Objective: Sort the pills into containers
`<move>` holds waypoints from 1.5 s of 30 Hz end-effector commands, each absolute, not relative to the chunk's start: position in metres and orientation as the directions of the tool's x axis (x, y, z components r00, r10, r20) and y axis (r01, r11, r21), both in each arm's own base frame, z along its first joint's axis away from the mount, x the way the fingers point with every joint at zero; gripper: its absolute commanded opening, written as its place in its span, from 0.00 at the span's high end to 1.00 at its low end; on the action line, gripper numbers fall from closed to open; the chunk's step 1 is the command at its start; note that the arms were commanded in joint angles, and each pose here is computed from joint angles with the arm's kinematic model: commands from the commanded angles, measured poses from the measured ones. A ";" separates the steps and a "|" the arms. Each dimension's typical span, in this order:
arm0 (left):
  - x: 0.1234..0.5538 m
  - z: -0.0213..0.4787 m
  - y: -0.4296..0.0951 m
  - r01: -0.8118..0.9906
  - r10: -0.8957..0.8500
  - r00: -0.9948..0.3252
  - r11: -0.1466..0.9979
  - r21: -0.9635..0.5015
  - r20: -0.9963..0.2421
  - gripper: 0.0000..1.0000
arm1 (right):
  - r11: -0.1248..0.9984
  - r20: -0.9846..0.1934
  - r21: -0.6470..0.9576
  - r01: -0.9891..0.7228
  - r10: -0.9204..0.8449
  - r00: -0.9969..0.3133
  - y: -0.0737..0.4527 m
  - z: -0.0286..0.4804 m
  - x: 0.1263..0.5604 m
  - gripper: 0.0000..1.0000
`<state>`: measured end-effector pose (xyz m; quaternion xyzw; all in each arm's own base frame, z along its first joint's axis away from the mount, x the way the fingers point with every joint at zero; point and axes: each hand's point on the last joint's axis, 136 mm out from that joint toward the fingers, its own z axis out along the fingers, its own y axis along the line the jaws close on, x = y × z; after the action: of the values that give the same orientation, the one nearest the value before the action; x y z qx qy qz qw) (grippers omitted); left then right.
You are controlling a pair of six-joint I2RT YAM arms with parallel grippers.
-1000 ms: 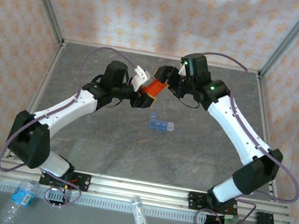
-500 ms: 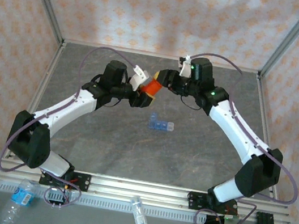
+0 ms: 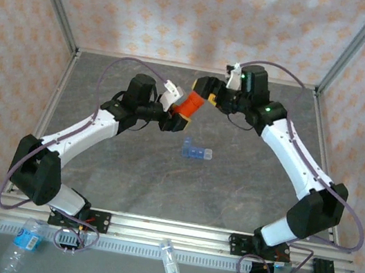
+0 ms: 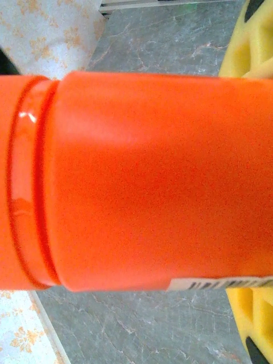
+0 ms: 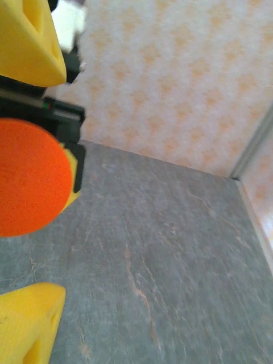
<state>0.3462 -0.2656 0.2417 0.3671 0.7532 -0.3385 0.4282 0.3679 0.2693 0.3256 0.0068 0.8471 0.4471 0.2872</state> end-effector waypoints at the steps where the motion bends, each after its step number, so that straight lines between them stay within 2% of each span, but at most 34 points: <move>1: 0.346 0.272 -0.272 0.876 0.235 -0.272 0.463 -0.138 -0.933 1.00 | 0.659 -0.374 0.752 0.002 0.431 -0.821 0.243 0.323 0.371 0.10; 11: 0.347 0.272 -0.273 0.877 0.234 -0.273 0.460 -0.141 -0.933 1.00 | 0.686 -0.378 0.727 0.000 0.400 -0.835 0.269 0.320 0.368 0.08; 16: 0.347 0.272 -0.274 0.877 0.234 -0.272 0.459 -0.141 -0.933 1.00 | 0.682 -0.365 0.732 -0.008 0.382 -0.849 0.279 0.315 0.365 0.12; 22: 0.348 0.272 -0.274 0.877 0.232 -0.273 0.459 -0.143 -0.933 1.00 | 0.676 -0.357 0.736 -0.018 0.366 -0.859 0.287 0.311 0.362 0.25; 28: 0.348 0.271 -0.274 0.877 0.232 -0.275 0.459 -0.145 -0.933 1.00 | 0.672 -0.363 0.739 -0.036 0.352 -0.863 0.289 0.312 0.359 0.50; 30: 0.348 0.271 -0.274 0.876 0.231 -0.275 0.460 -0.145 -0.933 1.00 | 0.671 -0.372 0.739 -0.051 0.344 -0.862 0.289 0.312 0.358 0.55; 33: 0.348 0.272 -0.274 0.877 0.232 -0.273 0.458 -0.142 -0.934 1.00 | 0.664 -0.417 0.740 -0.111 0.323 -0.850 0.290 0.313 0.361 0.58; 36: 0.346 0.272 -0.273 0.878 0.234 -0.271 0.457 -0.140 -0.934 1.00 | 0.630 -0.535 0.726 -0.275 0.267 -0.801 0.291 0.318 0.369 0.58; 39: 0.344 0.273 -0.272 0.879 0.235 -0.270 0.456 -0.140 -0.934 1.00 | 0.532 -0.656 0.682 -0.503 0.139 -0.742 0.293 0.317 0.363 0.57; 42: 0.343 0.274 -0.272 0.880 0.236 -0.270 0.453 -0.140 -0.933 1.00 | 0.449 -0.667 0.688 -0.570 0.083 -0.740 0.289 0.312 0.359 0.56; 45: 0.342 0.273 -0.271 0.881 0.239 -0.270 0.452 -0.139 -0.933 1.00 | 0.432 -0.639 0.710 -0.556 0.064 -0.767 0.288 0.310 0.358 0.55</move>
<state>0.3446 -0.2661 0.2405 0.3675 0.7561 -0.3387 0.4225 0.3594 0.2888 0.3051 -0.0946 0.8119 0.4988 0.2883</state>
